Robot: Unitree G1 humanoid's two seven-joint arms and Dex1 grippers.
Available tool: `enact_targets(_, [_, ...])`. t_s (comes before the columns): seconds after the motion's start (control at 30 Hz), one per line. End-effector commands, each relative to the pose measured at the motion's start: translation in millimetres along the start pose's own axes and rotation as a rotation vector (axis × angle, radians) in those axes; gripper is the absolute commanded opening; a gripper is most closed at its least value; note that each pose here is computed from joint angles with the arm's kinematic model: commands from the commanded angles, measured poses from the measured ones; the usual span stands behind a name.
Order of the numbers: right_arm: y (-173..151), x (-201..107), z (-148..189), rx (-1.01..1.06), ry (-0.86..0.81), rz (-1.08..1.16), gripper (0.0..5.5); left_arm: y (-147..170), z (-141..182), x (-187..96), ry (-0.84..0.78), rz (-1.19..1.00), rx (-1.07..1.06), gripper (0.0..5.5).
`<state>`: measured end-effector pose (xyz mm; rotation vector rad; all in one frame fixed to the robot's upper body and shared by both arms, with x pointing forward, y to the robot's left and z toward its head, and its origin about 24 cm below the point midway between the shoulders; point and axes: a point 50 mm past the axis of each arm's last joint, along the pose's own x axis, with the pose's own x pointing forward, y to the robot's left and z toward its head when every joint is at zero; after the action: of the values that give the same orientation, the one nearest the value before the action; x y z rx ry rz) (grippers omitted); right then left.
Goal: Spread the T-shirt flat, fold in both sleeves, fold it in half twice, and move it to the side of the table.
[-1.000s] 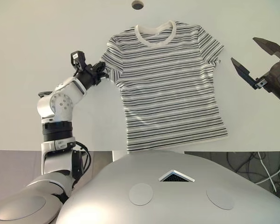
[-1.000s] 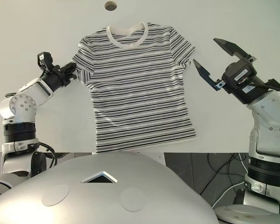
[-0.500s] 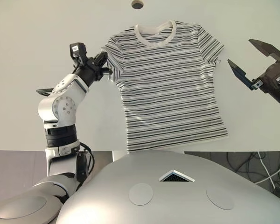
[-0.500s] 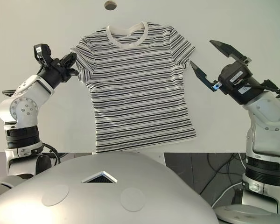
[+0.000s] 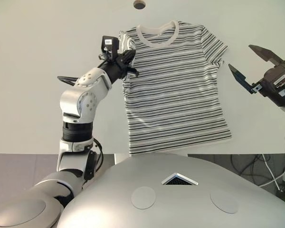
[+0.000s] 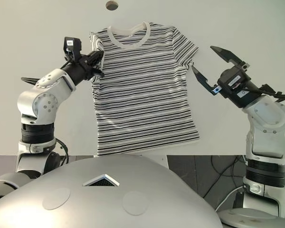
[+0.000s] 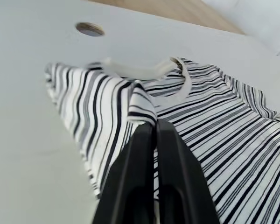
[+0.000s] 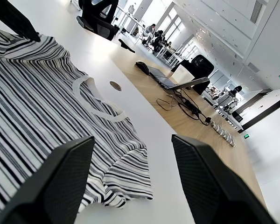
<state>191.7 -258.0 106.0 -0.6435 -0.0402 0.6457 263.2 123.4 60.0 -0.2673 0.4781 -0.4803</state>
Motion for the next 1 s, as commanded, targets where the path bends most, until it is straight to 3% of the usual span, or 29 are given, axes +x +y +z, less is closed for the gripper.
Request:
enact_targets(0.03, [2, 4, -1, -0.003, -0.016, -0.009, 3.13, -5, 14, 17, 0.006, 0.008, -0.037, 0.03])
enact_targets(0.1, [4, 4, -2, -0.001, -0.013, -0.007, 3.13, -7, 14, 23, 0.017, 0.012, -0.018, 0.03])
enact_targets(0.33, [3, 2, -13, 0.001, 0.051, -0.035, 3.13, -32, -2, 28, 0.091, -0.130, 0.019, 1.36])
enact_targets(0.43, [-7, 3, -31, 0.023, 0.175, -0.120, 3.13, -42, -10, 16, 0.128, -0.234, 0.114, 1.36])
enact_targets(0.57, [-31, 9, -57, 0.325, 0.293, -0.376, 3.13, -49, 0, 2, 0.032, -0.303, 0.147, 1.36])
enact_targets(0.67, [-33, 29, -71, 0.713, 0.284, -0.417, 3.13, -55, 14, -13, -0.110, -0.342, 0.185, 1.36])
enact_targets(0.73, [-31, 49, -74, 0.849, 0.305, -0.328, 3.13, -56, 15, -21, -0.169, -0.346, 0.205, 1.36])
enact_targets(0.87, [-35, 79, -86, 1.001, 0.403, -0.195, 3.13, -60, 12, -37, -0.257, -0.345, 0.264, 1.36])
enact_targets(1.0, [-40, 84, -102, 1.012, 0.495, -0.187, 3.13, -61, 12, -43, -0.301, -0.347, 0.278, 1.36])
